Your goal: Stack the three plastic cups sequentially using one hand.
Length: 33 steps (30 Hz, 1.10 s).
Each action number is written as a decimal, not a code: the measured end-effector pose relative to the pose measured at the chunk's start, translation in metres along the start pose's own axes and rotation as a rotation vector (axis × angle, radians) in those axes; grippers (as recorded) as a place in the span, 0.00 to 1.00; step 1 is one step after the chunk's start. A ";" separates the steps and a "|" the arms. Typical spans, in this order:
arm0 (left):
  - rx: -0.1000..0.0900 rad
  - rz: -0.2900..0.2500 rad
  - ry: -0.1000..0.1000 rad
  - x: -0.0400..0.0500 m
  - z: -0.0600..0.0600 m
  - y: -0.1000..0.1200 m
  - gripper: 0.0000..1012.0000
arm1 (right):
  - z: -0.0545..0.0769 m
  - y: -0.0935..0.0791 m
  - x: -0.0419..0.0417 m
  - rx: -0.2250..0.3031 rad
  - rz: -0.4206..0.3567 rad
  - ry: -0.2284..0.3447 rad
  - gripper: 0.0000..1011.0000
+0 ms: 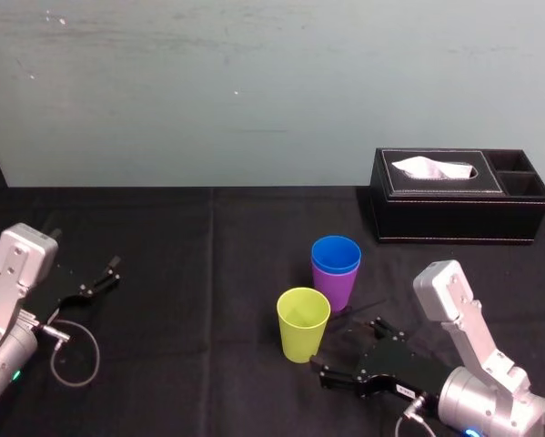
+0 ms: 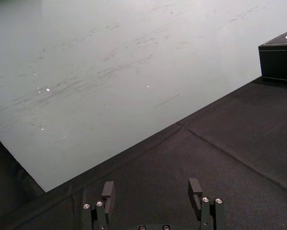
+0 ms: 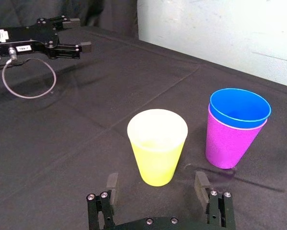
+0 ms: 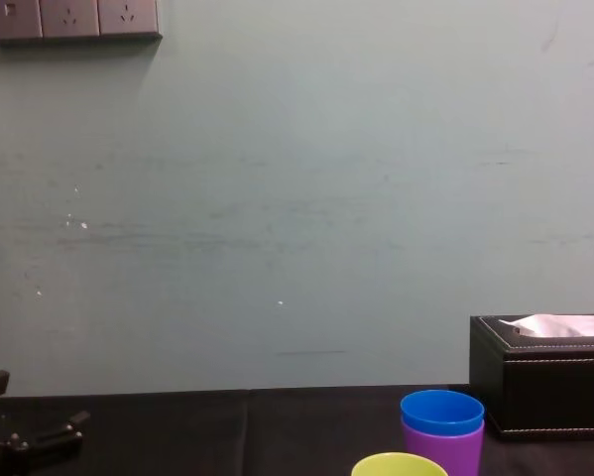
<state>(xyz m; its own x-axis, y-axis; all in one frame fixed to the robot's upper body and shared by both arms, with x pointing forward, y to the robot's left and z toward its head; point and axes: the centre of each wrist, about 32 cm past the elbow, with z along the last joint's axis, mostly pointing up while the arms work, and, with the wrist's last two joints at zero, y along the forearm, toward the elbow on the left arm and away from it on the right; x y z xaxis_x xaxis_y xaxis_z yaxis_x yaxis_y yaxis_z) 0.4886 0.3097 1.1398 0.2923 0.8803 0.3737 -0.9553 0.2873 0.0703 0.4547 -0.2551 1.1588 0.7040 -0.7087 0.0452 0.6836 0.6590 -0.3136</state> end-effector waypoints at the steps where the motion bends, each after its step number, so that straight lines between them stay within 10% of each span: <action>1: 0.000 0.000 0.000 0.0000 0.000 0.000 0.99 | 0.000 0.002 0.0000 0.001 -0.001 0.000 0.99; 33: 0.000 0.000 0.000 0.0000 0.000 0.000 0.99 | -0.002 0.034 0.0022 0.015 0.010 0.000 0.99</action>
<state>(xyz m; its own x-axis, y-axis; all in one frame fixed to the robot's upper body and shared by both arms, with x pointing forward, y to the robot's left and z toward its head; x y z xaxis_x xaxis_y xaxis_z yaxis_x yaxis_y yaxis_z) 0.4886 0.3097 1.1398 0.2923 0.8803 0.3737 -0.9553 0.2873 0.0703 0.4791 -0.2348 1.1468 0.7109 -0.7021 0.0418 0.6793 0.6699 -0.2997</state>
